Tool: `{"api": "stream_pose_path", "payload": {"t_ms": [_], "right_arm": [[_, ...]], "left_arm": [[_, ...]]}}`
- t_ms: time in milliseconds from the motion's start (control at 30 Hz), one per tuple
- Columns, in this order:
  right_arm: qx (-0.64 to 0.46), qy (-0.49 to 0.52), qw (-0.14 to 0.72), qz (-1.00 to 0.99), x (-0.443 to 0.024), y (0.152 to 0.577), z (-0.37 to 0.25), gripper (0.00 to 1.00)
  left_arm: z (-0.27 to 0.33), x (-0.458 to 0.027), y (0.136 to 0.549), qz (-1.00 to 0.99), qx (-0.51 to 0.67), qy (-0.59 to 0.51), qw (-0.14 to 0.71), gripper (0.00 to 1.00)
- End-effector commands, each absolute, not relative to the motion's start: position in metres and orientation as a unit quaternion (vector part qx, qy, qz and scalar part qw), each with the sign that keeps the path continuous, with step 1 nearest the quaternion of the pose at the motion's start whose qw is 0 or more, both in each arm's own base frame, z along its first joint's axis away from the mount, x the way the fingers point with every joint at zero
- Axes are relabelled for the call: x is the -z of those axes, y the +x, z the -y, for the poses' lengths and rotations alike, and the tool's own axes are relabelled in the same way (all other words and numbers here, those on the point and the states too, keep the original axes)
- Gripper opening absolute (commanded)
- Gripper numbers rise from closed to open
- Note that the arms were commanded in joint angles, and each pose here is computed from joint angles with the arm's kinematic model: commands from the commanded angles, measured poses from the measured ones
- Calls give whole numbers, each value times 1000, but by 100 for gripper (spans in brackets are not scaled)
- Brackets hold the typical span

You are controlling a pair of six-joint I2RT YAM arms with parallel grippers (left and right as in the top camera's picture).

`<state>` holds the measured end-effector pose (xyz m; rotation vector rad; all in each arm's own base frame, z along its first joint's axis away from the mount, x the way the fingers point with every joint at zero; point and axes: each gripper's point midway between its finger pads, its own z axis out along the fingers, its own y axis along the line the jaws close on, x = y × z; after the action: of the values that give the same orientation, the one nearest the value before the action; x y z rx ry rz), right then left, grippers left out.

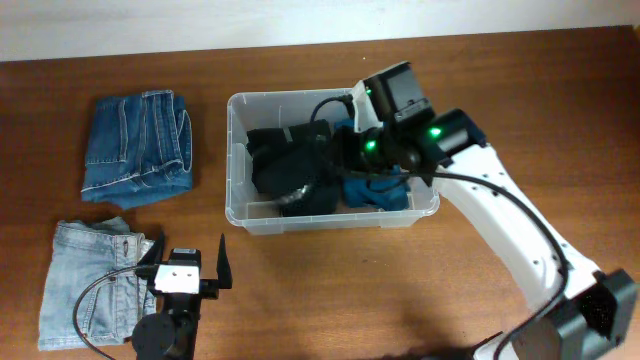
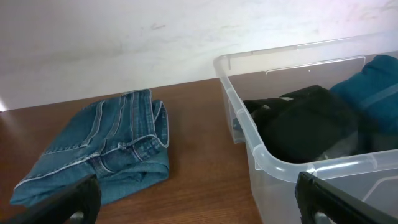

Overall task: Pack container
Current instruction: 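Carry the black garment with the right gripper into the bin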

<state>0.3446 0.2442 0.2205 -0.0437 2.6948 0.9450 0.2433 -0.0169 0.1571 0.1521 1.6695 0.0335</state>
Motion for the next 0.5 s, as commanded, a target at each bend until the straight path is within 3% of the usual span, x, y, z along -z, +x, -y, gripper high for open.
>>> {"api": "stream_pose_path", "payload": {"t_ms": [0, 267, 467], "right_arm": [[-298, -10, 170, -939, -221, 356, -235, 31], [-276, -33, 193, -941, -220, 362, -231, 39], [-271, -73, 205, -938, -206, 376, -241, 51]], "left_arm": [[18, -156, 243, -739, -18, 75, 670, 99], [18, -156, 243, -739, -18, 75, 670, 100], [18, -156, 243, -739, -18, 75, 670, 99]]}}
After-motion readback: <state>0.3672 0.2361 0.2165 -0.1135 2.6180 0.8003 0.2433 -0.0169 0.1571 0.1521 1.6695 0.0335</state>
